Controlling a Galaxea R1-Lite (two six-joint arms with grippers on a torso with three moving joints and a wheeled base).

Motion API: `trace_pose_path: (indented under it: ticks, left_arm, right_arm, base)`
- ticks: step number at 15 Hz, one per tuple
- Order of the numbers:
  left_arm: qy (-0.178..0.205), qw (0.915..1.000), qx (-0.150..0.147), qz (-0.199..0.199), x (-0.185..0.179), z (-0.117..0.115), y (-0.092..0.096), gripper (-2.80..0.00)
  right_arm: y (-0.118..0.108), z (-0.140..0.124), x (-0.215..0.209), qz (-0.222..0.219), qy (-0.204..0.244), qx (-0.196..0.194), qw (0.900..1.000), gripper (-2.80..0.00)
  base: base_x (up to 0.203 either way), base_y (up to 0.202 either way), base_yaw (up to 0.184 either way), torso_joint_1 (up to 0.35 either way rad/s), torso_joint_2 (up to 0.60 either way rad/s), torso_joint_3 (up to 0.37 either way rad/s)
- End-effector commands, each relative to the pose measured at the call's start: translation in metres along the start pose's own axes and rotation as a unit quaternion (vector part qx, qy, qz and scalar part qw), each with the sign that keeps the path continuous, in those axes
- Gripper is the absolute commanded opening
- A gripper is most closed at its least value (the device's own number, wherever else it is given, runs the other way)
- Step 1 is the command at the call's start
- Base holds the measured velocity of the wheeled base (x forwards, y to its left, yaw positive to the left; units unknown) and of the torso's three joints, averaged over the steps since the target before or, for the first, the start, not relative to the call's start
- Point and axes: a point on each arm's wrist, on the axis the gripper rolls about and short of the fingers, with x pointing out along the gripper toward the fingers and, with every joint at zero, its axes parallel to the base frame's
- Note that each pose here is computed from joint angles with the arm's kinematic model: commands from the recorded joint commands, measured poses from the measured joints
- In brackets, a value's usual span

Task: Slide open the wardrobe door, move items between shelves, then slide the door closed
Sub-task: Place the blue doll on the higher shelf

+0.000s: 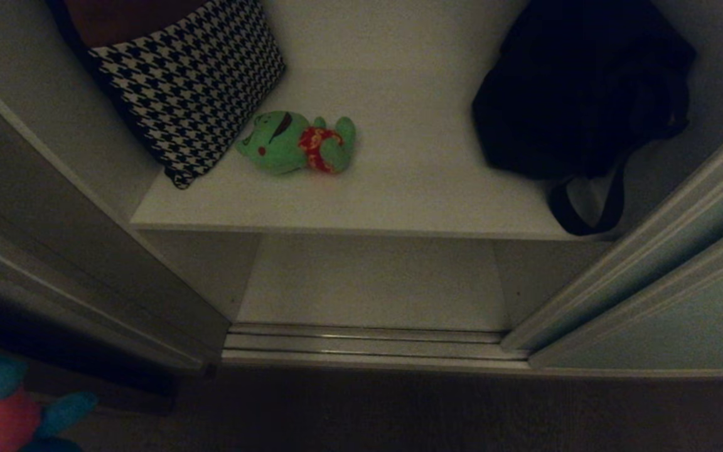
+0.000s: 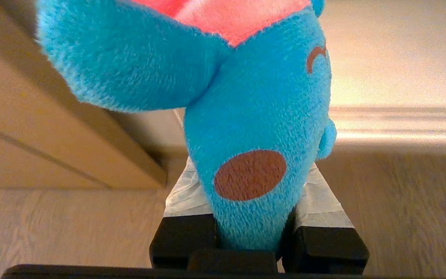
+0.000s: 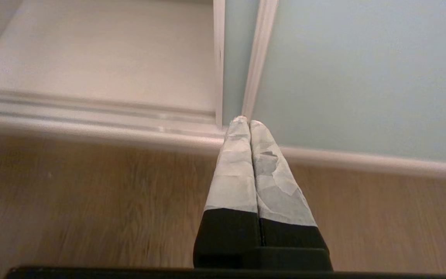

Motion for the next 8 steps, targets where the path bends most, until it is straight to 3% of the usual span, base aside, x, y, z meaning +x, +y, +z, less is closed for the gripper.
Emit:
trace_pose_path:
  ticks: [1, 4, 8]
  left_arm:
    - [0.001, 1.0000, -0.001, 0.001, 0.0001, 0.0000, 0.0000, -2.80]
    - [0.000, 0.9998, -0.016, 0.006, 0.0001, 0.0002, 0.0003, -2.80]
    - [0.001, 0.9999, -0.011, 0.007, 0.0001, 0.0000, 0.0003, -2.80]
  right_arm:
    - [0.0000, 0.0000, -0.0002, 0.000, -0.002, 0.000, 1.000, -2.80]
    - [0.0000, 0.0000, -0.0002, 0.000, -0.002, 0.000, 1.000, -2.80]
    - [0.0000, 0.0000, -0.0002, 0.000, -0.002, 0.000, 1.000, -2.80]
  base:
    - [0.195, 0.000, 0.001, -0.002, 0.00, 0.002]
    - [0.167, 0.000, 0.001, 0.001, 0.00, 0.004]
    - [0.000, 0.000, 0.000, 0.000, 0.00, 0.000]
